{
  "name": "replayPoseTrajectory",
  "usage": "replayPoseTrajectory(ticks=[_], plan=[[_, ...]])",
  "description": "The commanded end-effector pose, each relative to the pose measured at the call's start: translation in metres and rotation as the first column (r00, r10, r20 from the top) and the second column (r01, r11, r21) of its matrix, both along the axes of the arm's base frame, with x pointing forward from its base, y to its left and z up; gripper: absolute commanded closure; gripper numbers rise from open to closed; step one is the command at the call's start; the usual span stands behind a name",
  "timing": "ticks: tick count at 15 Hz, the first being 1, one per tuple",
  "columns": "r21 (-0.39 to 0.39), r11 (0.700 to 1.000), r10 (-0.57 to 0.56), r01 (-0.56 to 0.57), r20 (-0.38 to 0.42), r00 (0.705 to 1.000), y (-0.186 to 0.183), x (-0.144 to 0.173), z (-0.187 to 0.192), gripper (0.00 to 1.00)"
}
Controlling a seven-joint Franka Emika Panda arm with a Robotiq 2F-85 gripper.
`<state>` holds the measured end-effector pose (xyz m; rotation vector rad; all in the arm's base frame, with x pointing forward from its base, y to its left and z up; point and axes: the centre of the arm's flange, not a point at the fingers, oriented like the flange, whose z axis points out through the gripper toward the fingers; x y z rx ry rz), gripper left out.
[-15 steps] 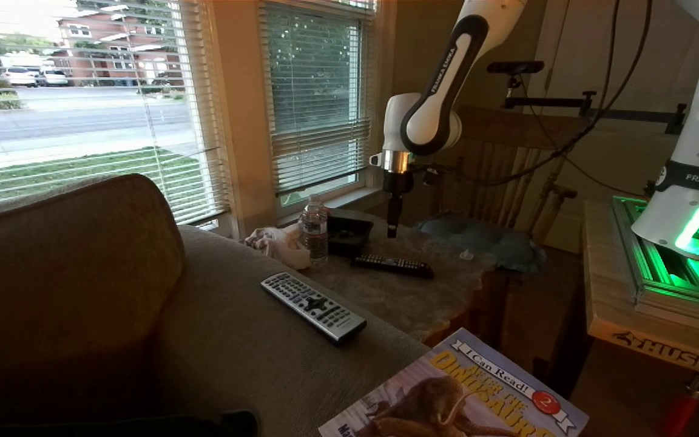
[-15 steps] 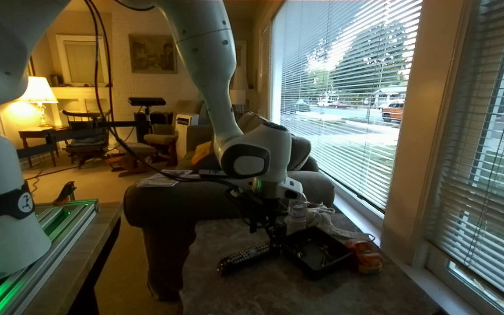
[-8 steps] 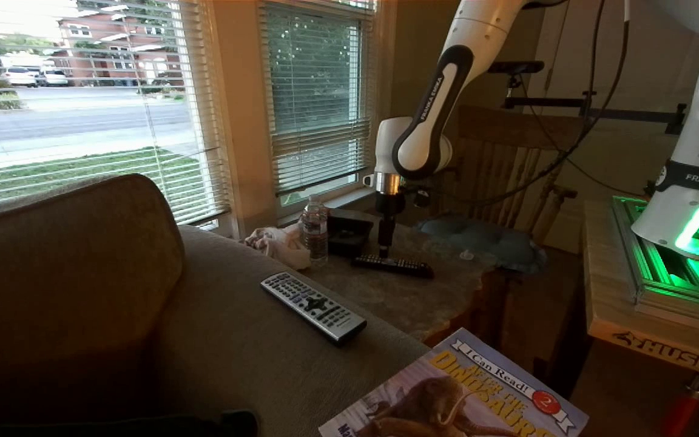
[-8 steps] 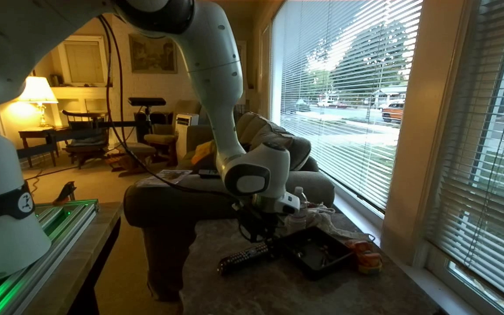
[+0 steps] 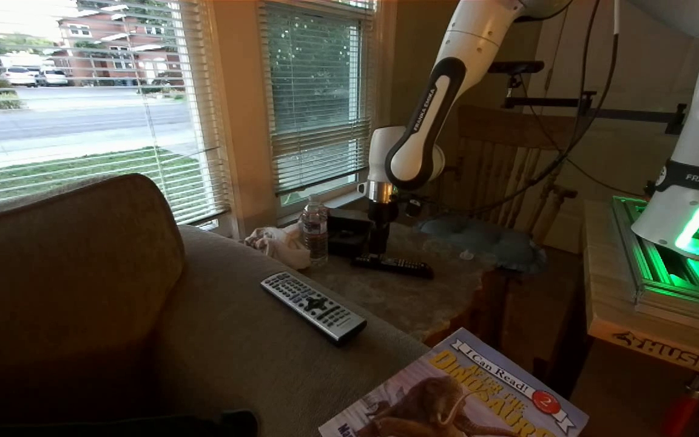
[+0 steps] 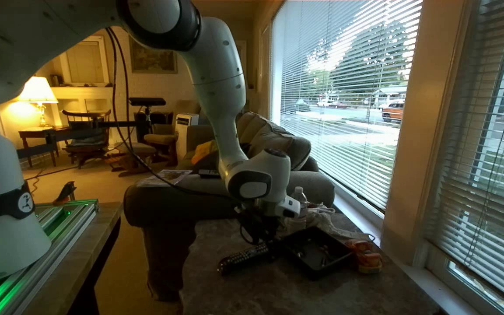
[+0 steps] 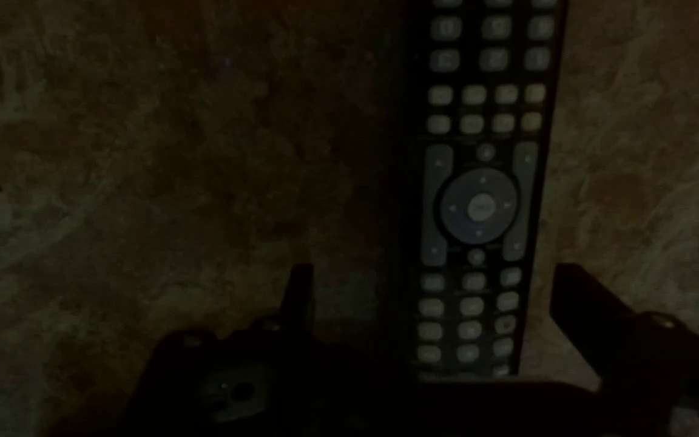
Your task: Put the black remote on the black tray
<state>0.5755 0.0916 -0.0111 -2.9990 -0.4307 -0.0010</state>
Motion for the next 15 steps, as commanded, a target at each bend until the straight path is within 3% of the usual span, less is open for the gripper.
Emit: replayPoseTrajectory(ticks=[1, 2, 3, 9, 15], plan=[[-0.009, 1.000, -0.022, 0.022, -0.009, 1.000, 0.011, 0.007, -0.014, 0.00], [-0.010, 1.000, -0.025, 0.025, -0.010, 1.000, 0.013, 0.007, -0.016, 0.25], [-0.009, 1.000, -0.026, 0.026, -0.010, 1.000, 0.013, 0.007, -0.017, 0.26], [-0.018, 0.999, -0.042, 0.042, -0.005, 0.999, 0.011, 0.010, -0.013, 0.67], [-0.014, 0.999, -0.042, 0.042, -0.010, 0.999, 0.024, 0.008, -0.009, 0.69]])
